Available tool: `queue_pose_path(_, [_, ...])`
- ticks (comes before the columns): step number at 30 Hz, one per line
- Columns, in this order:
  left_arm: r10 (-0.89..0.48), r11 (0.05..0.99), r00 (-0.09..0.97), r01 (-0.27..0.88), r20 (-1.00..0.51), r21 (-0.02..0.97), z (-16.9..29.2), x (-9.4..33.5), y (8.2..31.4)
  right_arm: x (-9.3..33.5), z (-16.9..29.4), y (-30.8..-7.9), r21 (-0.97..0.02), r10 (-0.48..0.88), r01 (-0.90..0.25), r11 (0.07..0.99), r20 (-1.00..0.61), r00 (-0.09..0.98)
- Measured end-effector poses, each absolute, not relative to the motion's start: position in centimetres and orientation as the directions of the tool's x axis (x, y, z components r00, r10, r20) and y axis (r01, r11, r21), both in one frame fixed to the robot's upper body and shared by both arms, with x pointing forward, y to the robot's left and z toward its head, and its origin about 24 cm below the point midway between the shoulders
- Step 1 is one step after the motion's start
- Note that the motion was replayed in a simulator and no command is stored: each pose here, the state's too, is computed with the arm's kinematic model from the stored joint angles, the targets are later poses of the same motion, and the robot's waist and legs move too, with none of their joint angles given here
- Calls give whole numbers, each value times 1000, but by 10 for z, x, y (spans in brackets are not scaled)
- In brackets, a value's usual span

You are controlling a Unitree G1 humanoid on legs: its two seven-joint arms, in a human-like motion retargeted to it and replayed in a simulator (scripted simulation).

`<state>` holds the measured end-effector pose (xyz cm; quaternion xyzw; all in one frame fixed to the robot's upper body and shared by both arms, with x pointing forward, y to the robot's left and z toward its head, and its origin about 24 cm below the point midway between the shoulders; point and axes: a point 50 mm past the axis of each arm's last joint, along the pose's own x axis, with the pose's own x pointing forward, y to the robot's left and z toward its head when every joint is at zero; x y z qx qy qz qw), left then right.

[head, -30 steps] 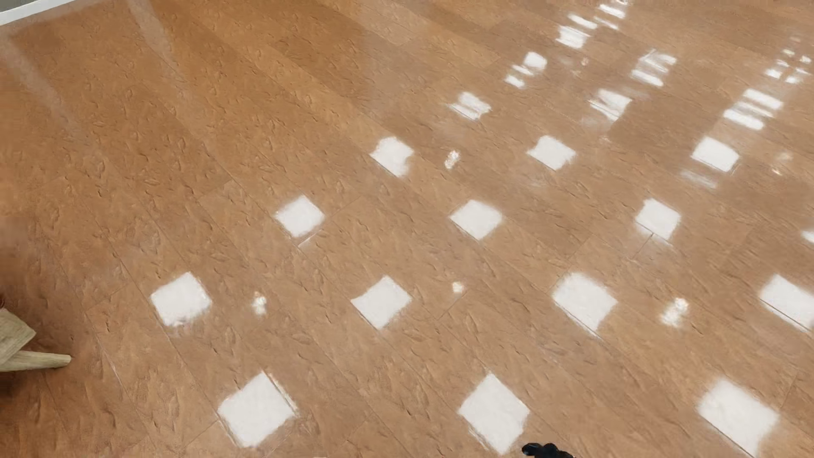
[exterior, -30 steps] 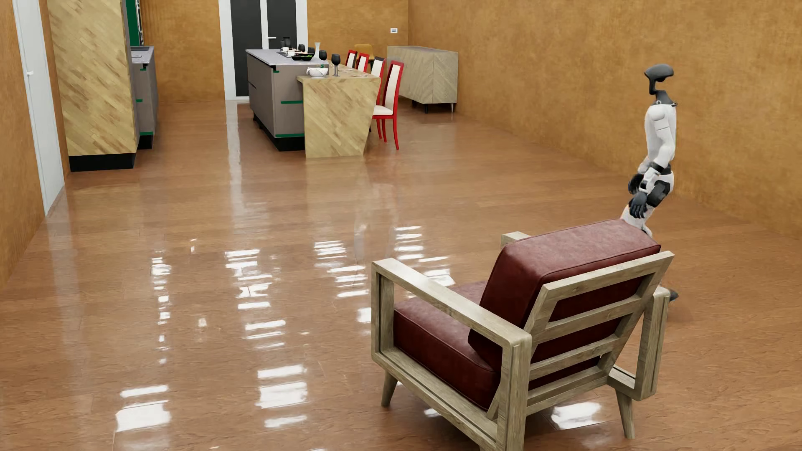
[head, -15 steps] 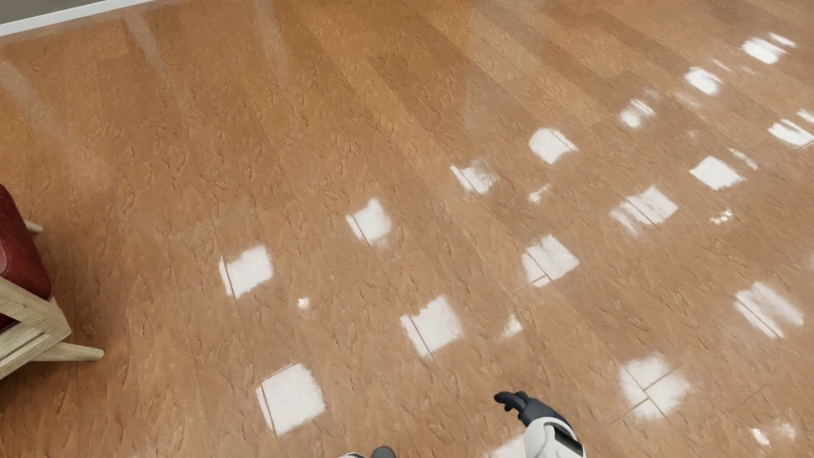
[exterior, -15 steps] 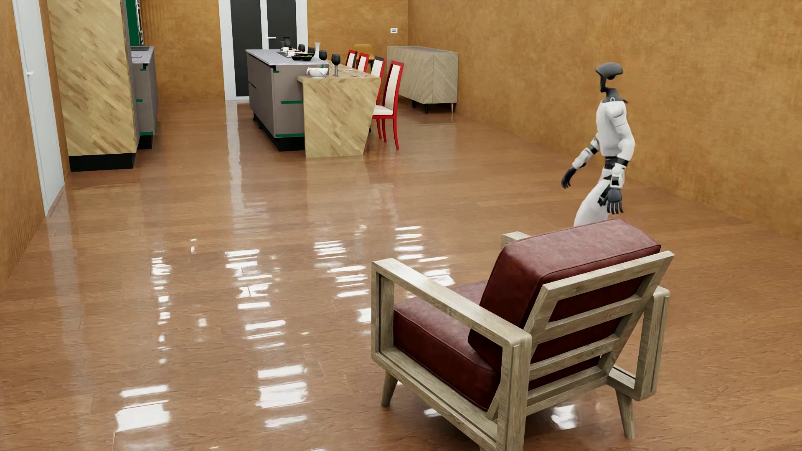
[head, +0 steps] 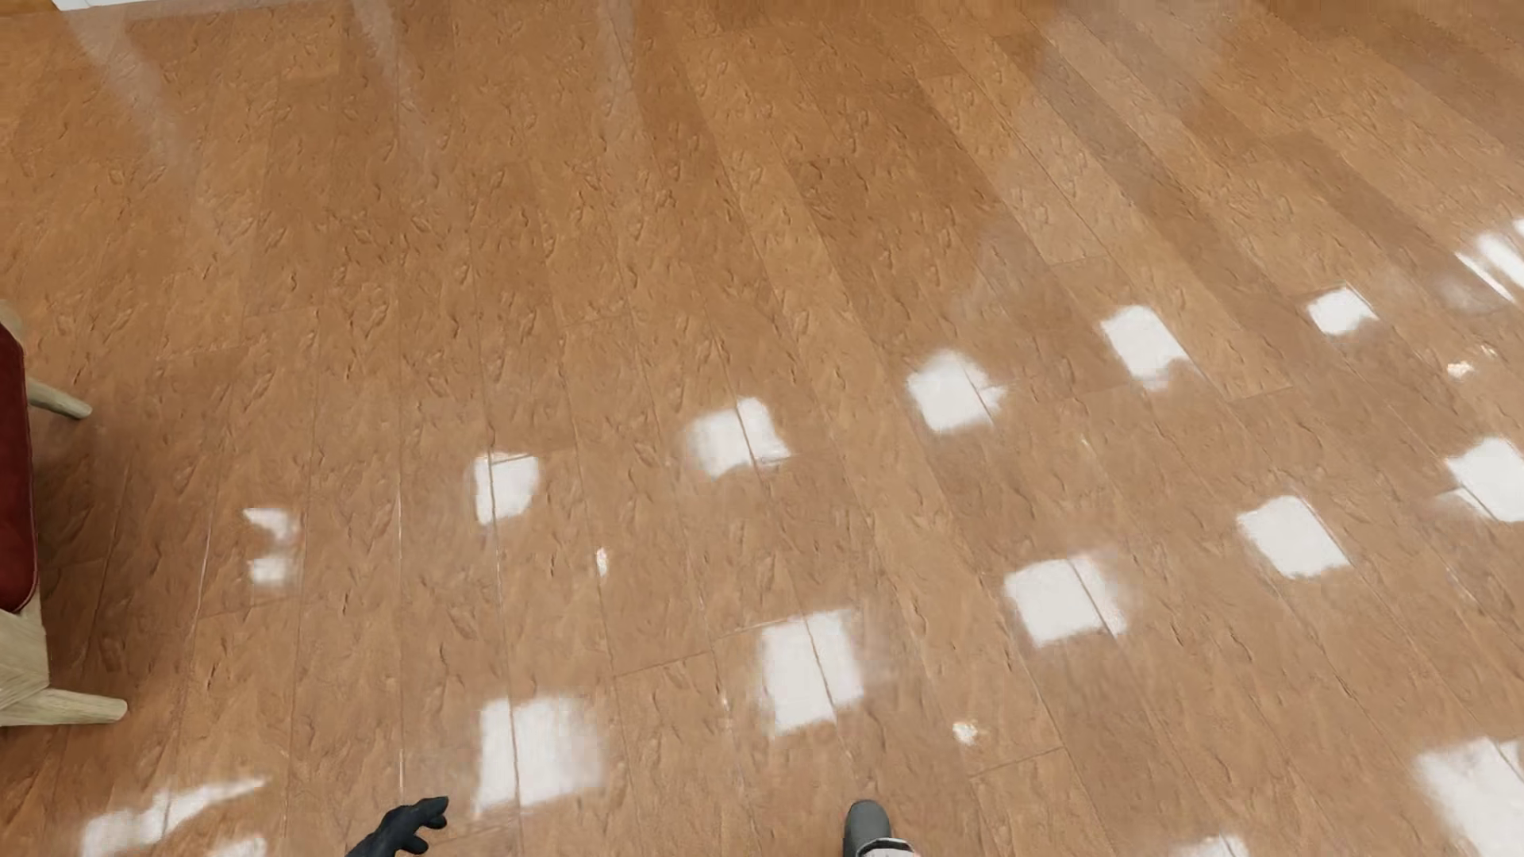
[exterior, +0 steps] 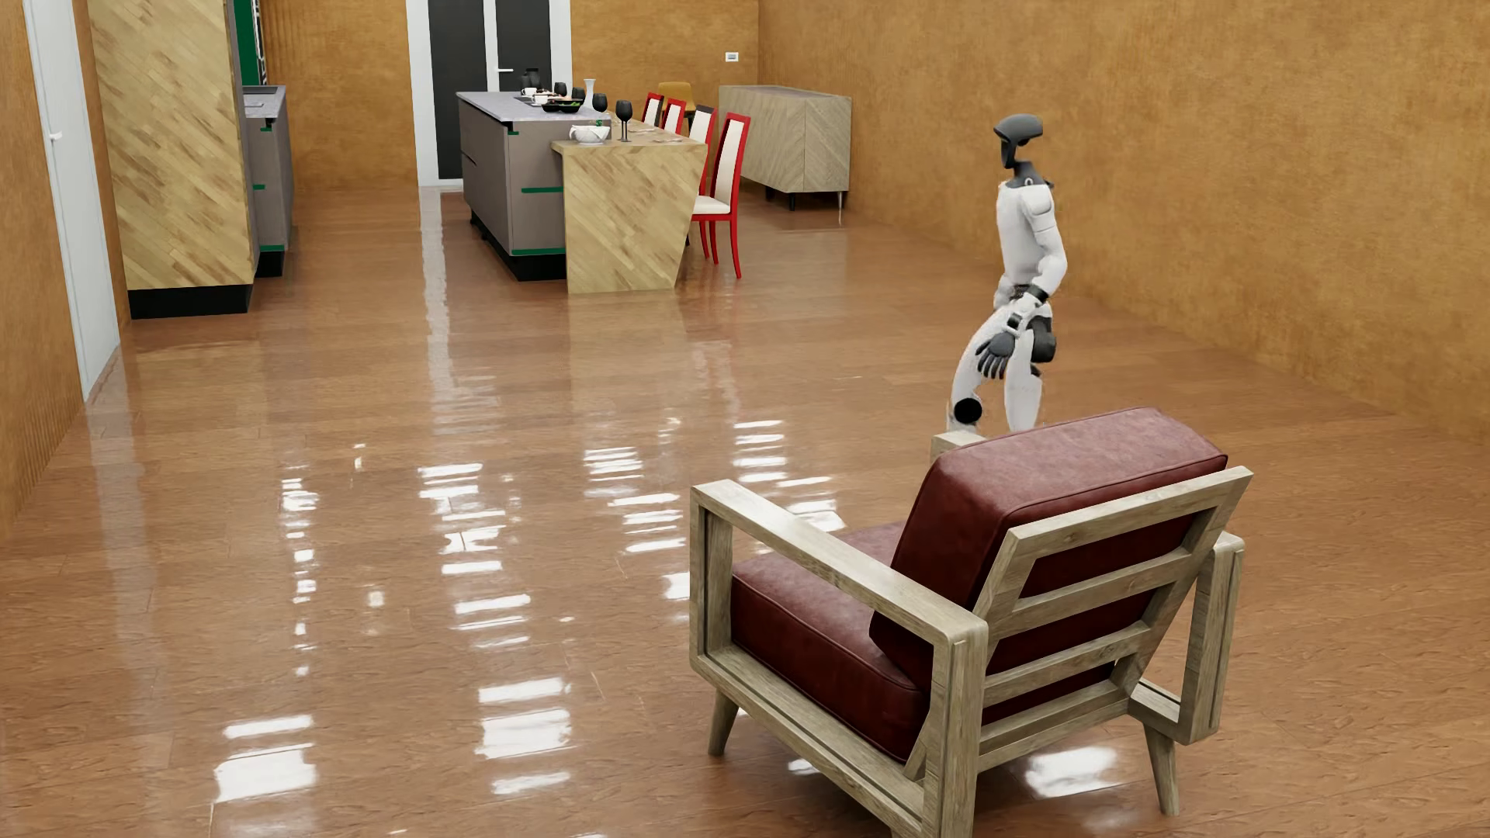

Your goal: Walk towards the dark purple armchair

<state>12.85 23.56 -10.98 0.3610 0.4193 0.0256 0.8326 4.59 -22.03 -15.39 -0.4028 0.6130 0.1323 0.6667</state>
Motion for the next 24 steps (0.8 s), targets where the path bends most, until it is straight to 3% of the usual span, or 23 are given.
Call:
queue_pose_path(3, [446, 765, 542, 183, -712, 618, -123, 96, 236, 80, -151, -211, -420, -299, -707, 569, -907, 298])
queue_pose_path(7, [296, 808, 349, 405, -889, 428, -146, 57, 219, 159, -124, -198, -601, -232, -640, 479, -790, 568])
queue_pose_path(10, [324, 843, 270, 352, -907, 406, -148, 33, 221, 215, -86, -187, -742, -166, -507, 438, -621, 766])
queue_pose_path(13, [371, 870, 210, 261, -905, 417, -151, 15, 217, 247, -56, -183, -806, -134, -395, 441, -495, 859])
queue_pose_path(17, [345, 898, 162, 229, -925, 375, -154, 1, 208, 244, -68, -184, -767, -175, -424, 481, -558, 811])
queue_pose_path(19, [344, 900, 171, 221, -923, 376, -155, 7, 204, 220, -95, -187, -693, -199, -565, 447, -693, 693])
queue_pose_path(21, [314, 875, 265, 291, -912, 386, -152, 32, 205, 190, -118, -195, -579, -195, -720, 382, -813, 549])
queue_pose_path(24, [323, 823, 455, 297, -830, 484, -138, 86, 211, 132, -141, -212, -498, -269, -710, 498, -867, 420])
